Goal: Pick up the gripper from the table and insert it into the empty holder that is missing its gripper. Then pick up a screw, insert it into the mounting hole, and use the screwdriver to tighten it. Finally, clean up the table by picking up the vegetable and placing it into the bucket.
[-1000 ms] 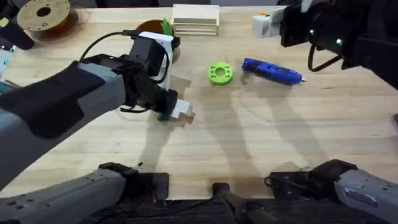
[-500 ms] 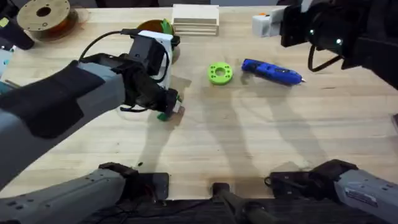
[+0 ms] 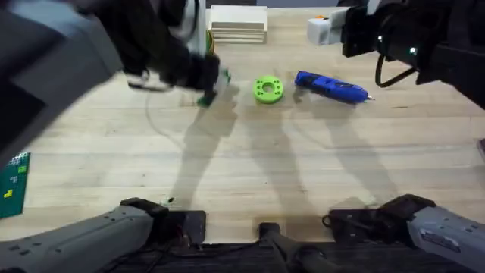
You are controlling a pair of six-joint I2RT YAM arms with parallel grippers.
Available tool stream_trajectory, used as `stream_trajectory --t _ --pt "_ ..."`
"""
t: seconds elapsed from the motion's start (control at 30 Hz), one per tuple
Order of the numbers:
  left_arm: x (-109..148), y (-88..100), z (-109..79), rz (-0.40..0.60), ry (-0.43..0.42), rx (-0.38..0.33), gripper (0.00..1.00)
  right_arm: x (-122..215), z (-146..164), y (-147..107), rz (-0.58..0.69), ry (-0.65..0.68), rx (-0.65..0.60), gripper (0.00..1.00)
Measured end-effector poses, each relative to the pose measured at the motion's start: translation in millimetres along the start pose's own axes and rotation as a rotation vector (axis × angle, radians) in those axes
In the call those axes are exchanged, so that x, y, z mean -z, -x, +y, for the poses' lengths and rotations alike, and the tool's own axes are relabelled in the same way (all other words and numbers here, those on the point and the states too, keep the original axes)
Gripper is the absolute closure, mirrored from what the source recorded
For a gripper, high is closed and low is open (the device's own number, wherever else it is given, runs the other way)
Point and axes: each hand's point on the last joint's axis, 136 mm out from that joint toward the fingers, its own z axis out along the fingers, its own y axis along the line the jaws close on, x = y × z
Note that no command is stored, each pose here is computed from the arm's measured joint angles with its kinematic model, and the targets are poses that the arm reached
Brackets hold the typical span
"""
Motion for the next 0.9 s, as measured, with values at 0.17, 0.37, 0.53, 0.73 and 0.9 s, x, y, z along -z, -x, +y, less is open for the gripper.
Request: stream_trajectory --t 0.17,0.37,0.53,0.73,0.9 --pt "40 70.5 3.8 -0.241 0.068 -0.037 0.979 0 0 0 0.000 0.000 0.000 0.042" --pt "57 113.1 36.0 -0.417 0.215 0.007 0.979 0 0 0 0.000 0.000 0.000 0.039" --pt "43 123.9 74.1 -0.441 0.266 0.196 0.979 0 0 0 0.000 0.000 0.000 0.039" --pt "-2 133.5 108.2 -0.433 0.279 0.390 0.979 0 0 0 0.000 0.000 0.000 0.033" --pt "-34 136.0 116.3 -0.410 0.274 0.434 0.979 0 0 0 0.000 0.000 0.000 0.031"
